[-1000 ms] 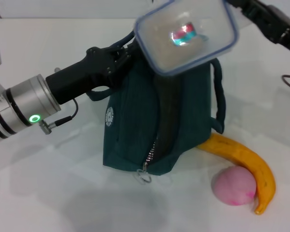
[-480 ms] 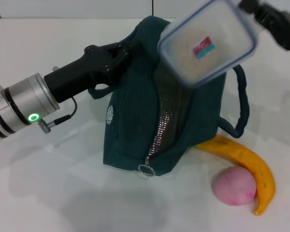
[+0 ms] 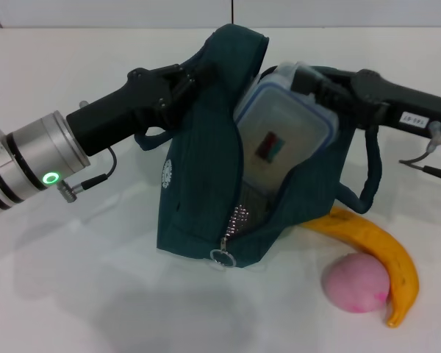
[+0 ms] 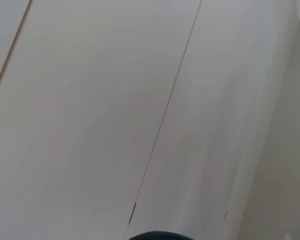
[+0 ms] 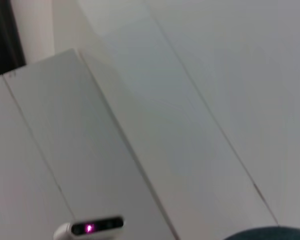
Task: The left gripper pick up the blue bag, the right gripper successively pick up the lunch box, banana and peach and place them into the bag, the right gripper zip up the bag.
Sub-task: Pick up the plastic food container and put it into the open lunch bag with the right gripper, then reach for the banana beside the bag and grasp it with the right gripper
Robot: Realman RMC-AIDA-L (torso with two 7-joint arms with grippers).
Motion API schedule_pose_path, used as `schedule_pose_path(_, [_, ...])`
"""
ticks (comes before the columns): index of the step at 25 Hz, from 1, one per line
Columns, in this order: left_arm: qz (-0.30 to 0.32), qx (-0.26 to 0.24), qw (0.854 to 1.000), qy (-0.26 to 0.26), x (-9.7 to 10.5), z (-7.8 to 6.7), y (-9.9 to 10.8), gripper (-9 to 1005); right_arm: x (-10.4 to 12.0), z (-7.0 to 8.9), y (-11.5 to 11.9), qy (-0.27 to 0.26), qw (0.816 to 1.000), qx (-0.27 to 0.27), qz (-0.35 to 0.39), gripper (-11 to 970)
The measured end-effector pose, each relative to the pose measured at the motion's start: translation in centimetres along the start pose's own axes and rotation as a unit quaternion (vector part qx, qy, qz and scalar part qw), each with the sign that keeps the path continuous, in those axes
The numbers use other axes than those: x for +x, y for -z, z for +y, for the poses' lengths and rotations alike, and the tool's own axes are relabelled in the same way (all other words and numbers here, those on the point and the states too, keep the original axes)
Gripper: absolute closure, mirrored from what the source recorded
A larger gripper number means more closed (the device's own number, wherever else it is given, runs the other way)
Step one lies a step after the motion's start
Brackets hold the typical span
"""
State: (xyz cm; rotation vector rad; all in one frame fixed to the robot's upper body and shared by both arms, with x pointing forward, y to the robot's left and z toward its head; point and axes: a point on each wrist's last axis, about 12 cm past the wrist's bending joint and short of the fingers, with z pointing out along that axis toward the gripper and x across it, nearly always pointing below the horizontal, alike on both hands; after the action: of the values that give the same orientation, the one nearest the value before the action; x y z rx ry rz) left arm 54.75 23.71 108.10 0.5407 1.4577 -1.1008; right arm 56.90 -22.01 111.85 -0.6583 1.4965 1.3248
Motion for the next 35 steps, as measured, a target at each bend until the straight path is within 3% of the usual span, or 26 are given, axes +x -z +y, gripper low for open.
schedule_pose_path(12, [0.000, -0.001, 1.000, -0.001, 0.1, 0.0, 0.1, 959, -0.8, 0.3, 0.5, 0.040, 0.999, -0.002, -0.008, 688])
schedule_pose_path(22, [0.001, -0.008, 1.000, 0.001, 0.4, -0.1, 0.7, 960, -0.1, 2.6, 7.7, 0.125, 0.990, 0.054, -0.026, 290])
schedule_pose_path(26, [0.003, -0.014, 1.000, 0.000, 0.5, 0.0, 1.1, 960, -1.0, 3.2, 10.7, 0.155, 0.984, 0.078, 0.036, 248])
schedule_pose_path(30, [0.006, -0.014, 1.000, -0.001, 0.6, 0.0, 1.1, 960, -2.4, 3.3, 12.8, 0.139, 0.980, 0.093, 0.106, 206])
schedule_pose_path(35, [0.008, -0.018, 1.000, -0.001, 0.6, 0.1, 0.9, 960, -4.2, 3.2, 14.4, 0.074, 0.981, 0.129, 0.125, 171])
